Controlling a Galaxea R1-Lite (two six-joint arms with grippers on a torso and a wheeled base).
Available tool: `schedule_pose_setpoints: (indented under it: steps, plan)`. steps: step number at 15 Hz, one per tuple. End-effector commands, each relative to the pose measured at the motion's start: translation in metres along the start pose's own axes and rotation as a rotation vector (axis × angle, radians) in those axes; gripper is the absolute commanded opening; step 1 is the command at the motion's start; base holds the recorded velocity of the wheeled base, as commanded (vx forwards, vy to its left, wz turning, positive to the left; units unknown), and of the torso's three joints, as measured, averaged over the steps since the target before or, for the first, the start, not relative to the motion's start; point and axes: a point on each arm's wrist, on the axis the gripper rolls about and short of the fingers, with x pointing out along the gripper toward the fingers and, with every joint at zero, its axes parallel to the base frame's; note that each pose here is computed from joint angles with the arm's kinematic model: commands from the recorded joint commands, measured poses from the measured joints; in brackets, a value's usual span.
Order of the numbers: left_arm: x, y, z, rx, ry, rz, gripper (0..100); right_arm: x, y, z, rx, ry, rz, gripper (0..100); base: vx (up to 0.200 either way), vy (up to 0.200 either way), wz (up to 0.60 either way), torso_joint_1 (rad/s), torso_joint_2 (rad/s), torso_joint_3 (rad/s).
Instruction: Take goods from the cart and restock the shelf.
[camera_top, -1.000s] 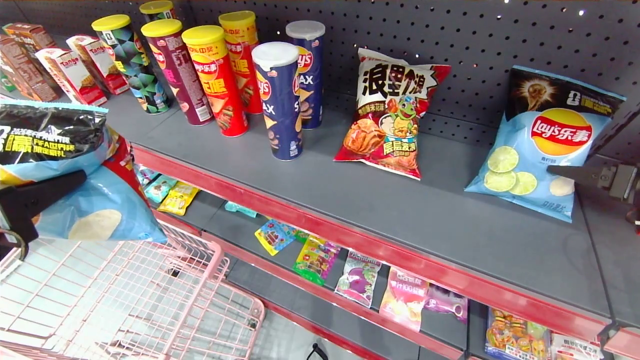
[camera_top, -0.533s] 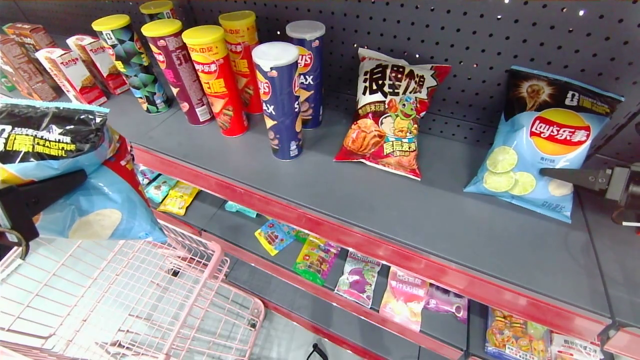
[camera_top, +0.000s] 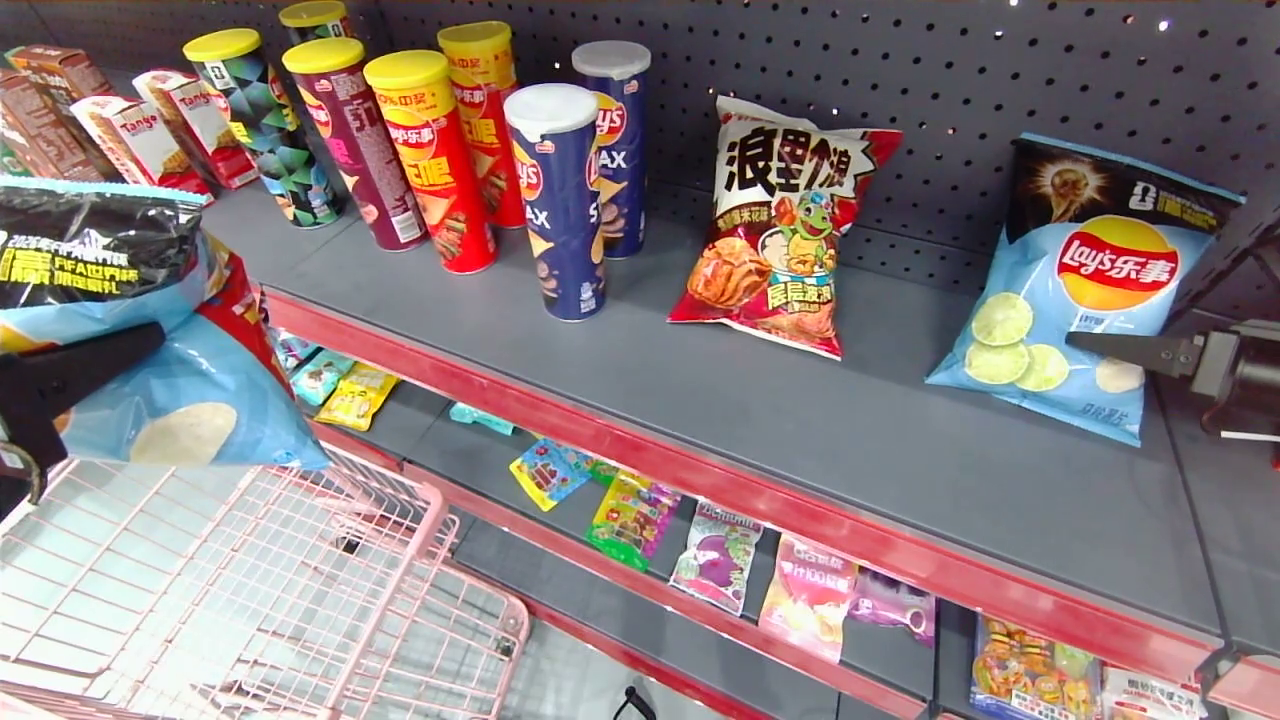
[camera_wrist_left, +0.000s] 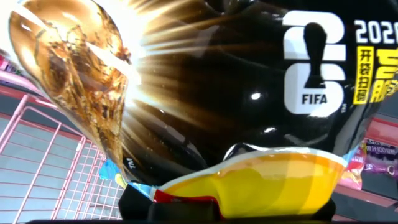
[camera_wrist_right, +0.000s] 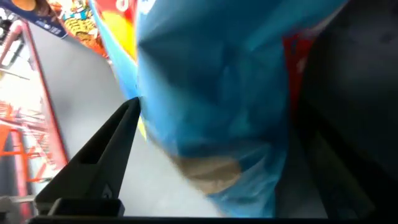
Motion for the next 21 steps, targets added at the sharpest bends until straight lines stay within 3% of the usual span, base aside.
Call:
schedule_pose_setpoints:
  steps: [1,5,16,21]
  plan:
    - [-0.001,0.0,0.0,0.001,-0.003,0.002,0,0.006,-0.011,-0.005,0.01,0.003,0.002,100,0.0,0.0,0.0,0.0,0.0,0.0]
    - [-0.001,0.0,0.001,0.013,-0.005,0.001,0,0.011,-0.008,-0.005,0.0,0.002,0.044,100,0.0,0.0,0.0,0.0,0.0,0.0]
    - [0.0,0.0,-0.001,0.012,0.001,0.001,0,0.034,0.01,-0.001,-0.026,0.015,0.139,100,0.0,0.0,0.0,0.0,0.0,0.0]
    - [-0.001,0.0,-0.001,0.012,0.003,0.0,0,0.041,0.006,-0.004,-0.044,0.013,0.15,100,0.0,0.0,0.0,0.0,0.0,0.0]
